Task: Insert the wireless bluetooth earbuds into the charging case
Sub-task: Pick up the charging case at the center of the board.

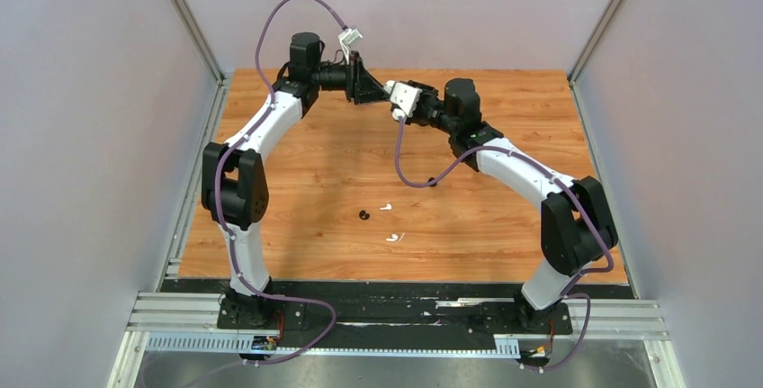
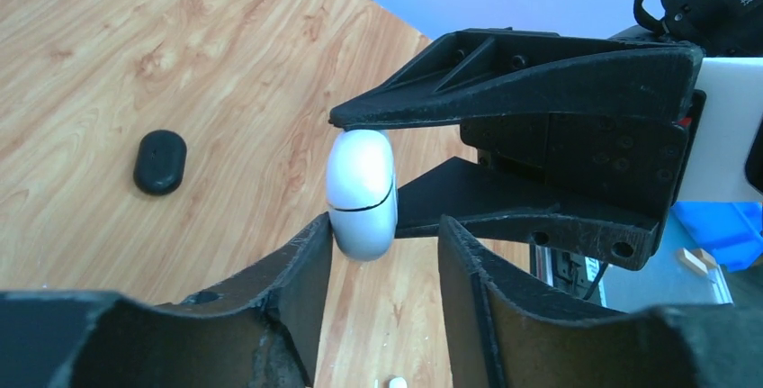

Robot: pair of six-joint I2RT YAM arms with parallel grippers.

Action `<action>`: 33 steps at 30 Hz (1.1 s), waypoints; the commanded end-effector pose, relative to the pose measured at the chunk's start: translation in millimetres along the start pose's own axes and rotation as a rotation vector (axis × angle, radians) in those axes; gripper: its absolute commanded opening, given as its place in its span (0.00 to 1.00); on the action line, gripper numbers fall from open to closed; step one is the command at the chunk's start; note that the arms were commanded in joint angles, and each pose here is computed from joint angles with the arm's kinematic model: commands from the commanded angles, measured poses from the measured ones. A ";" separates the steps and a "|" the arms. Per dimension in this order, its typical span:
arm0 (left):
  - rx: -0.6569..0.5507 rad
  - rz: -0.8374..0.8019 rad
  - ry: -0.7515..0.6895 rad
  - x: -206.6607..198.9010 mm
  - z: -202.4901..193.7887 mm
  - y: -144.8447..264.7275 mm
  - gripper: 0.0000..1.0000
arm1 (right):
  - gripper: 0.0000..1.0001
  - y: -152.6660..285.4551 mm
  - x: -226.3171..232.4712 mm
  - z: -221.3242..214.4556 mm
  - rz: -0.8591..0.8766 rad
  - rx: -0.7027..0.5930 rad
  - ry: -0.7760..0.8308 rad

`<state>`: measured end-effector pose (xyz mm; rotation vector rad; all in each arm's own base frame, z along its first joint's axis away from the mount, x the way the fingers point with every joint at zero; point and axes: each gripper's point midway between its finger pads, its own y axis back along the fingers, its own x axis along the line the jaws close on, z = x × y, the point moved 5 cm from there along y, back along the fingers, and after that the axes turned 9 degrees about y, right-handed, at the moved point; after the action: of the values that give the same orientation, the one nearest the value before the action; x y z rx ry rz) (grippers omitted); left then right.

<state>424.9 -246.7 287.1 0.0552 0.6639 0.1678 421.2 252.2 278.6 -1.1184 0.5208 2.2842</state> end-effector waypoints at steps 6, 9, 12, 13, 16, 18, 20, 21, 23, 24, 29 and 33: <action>0.009 -0.060 -0.056 -5.2 6.9 -1.4 0.47 | 0.00 -3.9 -12.7 17.8 -0.050 -0.059 0.029; 0.002 -0.065 -0.049 -5.2 7.9 -2.4 0.47 | 0.00 -4.1 -12.3 17.9 -0.049 -0.058 0.023; -0.011 -0.068 -0.056 -4.1 10.3 -4.6 0.48 | 0.00 -4.1 -11.5 18.2 -0.046 -0.060 0.022; -0.015 -0.066 -0.051 -3.9 10.9 -4.8 0.48 | 0.00 -4.3 -11.3 18.5 -0.045 -0.060 0.020; -0.021 -0.077 -0.064 -4.2 13.3 -7.3 0.43 | 0.00 -4.7 -10.8 18.6 -0.044 -0.059 0.016; -0.017 -0.086 -0.058 -3.6 13.1 -8.2 0.39 | 0.00 -4.9 -10.6 18.3 -0.045 -0.058 0.013; -0.015 -0.093 -0.055 -3.6 12.8 -8.5 0.34 | 0.00 -5.1 -10.7 18.7 -0.048 -0.057 0.009; -0.014 -0.095 -0.056 -3.9 12.9 -8.5 0.33 | 0.00 -5.0 -11.0 18.5 -0.050 -0.054 0.006; -0.015 -0.097 -0.059 -4.1 13.3 -8.5 0.30 | 0.00 -4.8 -11.1 17.9 -0.052 -0.051 0.001; -0.014 -0.098 -0.058 -3.8 12.9 -8.7 0.29 | 0.00 -4.7 -10.2 17.5 -0.050 -0.048 -0.003; -0.027 -0.117 -0.072 -5.4 14.1 -9.8 0.13 | 0.31 -7.8 -4.3 14.0 -0.014 -0.026 -0.067; -0.021 -0.130 -0.095 -7.8 14.2 -9.0 0.00 | 0.78 -8.8 1.1 6.4 0.118 0.075 -0.231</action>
<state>432.7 -252.7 285.3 0.0168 0.6670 0.1039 421.6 259.9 283.0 -1.0384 0.5106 2.3184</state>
